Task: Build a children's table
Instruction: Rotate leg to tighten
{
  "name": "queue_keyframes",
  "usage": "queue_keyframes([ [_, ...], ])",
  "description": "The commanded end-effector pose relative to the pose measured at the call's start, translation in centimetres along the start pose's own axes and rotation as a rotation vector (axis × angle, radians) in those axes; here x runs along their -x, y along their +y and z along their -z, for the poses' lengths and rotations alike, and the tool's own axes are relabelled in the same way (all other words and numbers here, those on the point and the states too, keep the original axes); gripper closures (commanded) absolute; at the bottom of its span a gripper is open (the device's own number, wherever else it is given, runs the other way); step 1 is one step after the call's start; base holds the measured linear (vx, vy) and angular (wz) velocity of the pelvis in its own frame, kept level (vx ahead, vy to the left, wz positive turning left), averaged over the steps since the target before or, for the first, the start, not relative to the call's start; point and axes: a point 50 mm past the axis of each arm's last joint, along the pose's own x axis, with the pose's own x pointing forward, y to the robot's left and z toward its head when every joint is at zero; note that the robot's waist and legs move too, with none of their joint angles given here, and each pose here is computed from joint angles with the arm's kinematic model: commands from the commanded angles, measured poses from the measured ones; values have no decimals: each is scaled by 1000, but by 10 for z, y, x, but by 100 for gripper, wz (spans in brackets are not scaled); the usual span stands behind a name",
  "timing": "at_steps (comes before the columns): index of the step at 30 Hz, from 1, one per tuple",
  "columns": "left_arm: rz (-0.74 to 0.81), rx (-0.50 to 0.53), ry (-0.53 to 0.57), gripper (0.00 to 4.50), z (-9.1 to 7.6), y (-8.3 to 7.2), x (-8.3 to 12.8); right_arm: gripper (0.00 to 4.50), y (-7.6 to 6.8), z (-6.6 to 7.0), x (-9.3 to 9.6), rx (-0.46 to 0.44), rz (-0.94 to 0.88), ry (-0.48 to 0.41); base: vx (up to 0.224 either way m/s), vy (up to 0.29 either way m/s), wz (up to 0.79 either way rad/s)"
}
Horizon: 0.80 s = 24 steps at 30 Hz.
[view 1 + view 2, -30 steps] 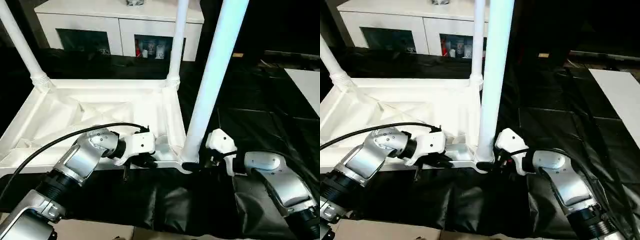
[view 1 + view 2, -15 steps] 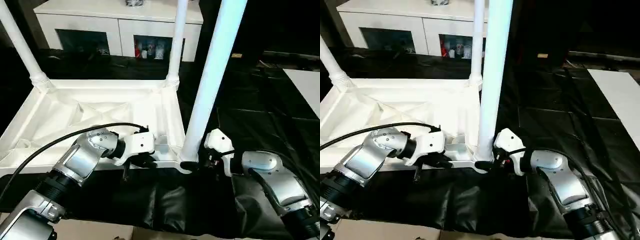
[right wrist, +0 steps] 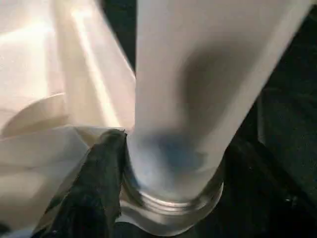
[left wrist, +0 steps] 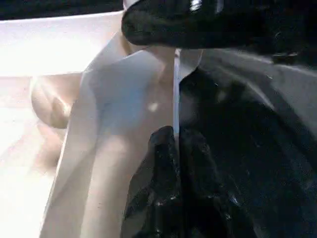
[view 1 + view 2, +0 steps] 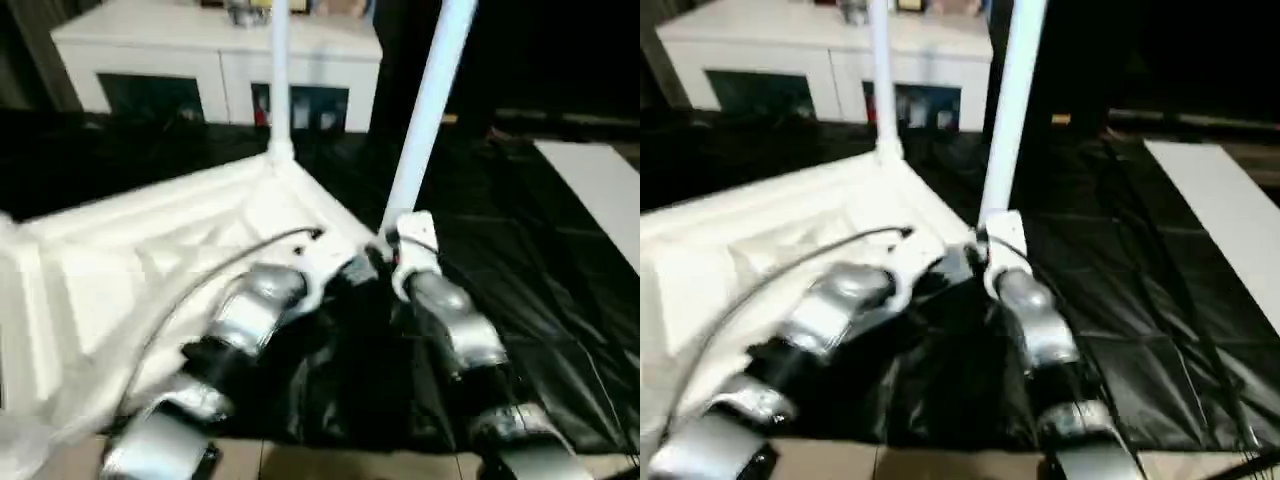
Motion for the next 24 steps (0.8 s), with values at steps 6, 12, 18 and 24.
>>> queue_keyframes([
  [6, -10, -155, -35, 450, -11, 4, 4, 87, 37, -7, 10, 19, -244, -106, 0, 0, 0],
  [12, 63, -197, -20, 450, 3, 14, 23, 38, -8, -8, 27, 125, -264, -124, 0, 0, 0],
  [18, 305, -296, -8, 450, 19, 12, 49, 38, -40, -1, 61, 316, -537, -86, 44, -7, 2],
  [24, 484, -364, 71, 450, 32, 13, 70, 38, -47, -4, 85, 393, -756, -45, 0, 0, 0],
])
